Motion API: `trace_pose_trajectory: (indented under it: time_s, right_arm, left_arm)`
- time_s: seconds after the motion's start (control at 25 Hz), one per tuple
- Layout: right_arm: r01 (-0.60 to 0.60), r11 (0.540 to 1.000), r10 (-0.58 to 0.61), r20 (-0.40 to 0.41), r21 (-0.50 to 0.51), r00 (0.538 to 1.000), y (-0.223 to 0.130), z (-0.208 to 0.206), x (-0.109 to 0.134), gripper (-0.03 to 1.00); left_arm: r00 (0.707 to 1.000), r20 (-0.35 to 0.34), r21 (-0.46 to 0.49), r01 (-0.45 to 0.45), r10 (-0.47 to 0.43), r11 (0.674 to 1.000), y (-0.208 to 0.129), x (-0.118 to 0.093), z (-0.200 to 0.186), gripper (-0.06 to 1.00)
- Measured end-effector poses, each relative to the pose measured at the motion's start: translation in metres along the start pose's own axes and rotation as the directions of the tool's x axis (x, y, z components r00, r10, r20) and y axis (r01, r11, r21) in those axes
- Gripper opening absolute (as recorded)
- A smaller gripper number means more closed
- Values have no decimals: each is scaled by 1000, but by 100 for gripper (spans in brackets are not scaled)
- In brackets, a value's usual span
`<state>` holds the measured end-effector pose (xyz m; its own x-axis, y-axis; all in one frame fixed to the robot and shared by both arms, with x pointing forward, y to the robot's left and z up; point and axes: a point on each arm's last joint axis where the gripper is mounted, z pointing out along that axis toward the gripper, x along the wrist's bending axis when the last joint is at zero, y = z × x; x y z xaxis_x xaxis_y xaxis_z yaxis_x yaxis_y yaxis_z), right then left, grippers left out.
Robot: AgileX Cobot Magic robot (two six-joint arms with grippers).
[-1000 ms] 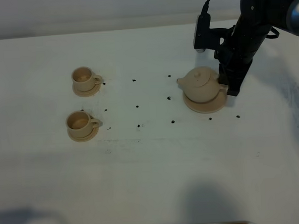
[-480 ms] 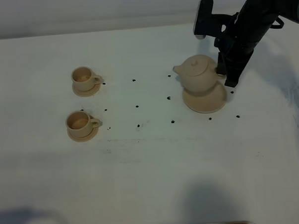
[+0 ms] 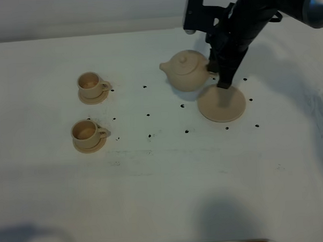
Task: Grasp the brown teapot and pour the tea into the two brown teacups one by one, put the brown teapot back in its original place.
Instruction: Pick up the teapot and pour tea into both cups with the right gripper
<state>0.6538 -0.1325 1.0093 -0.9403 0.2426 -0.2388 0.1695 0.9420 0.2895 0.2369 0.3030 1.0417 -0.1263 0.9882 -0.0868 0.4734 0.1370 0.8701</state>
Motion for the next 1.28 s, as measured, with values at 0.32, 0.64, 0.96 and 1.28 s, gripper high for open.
trace_pose_trajectory:
  time_s: [0.32,0.64,0.96,1.28]
  right_arm:
    - [40,997,-37,42,-66,998,31,0,13,8]
    - [-1,994,7,57,-109,998,54,14,12,8]
    - [-4,992,11,57,-128,998,79,34,5,8]
    - [34,992,-27,62,-118,998,103,49,5,8]
  left_arm:
    - [1000,0,0,0,0,1000,0,0,0,50]
    - [1000,0,0,0,0,1000,0,0,0,50]
    - [1000,0,0,0,0,1000,0,0,0,50]
    - [1000,0,0,0,0,1000,0,0,0,50]
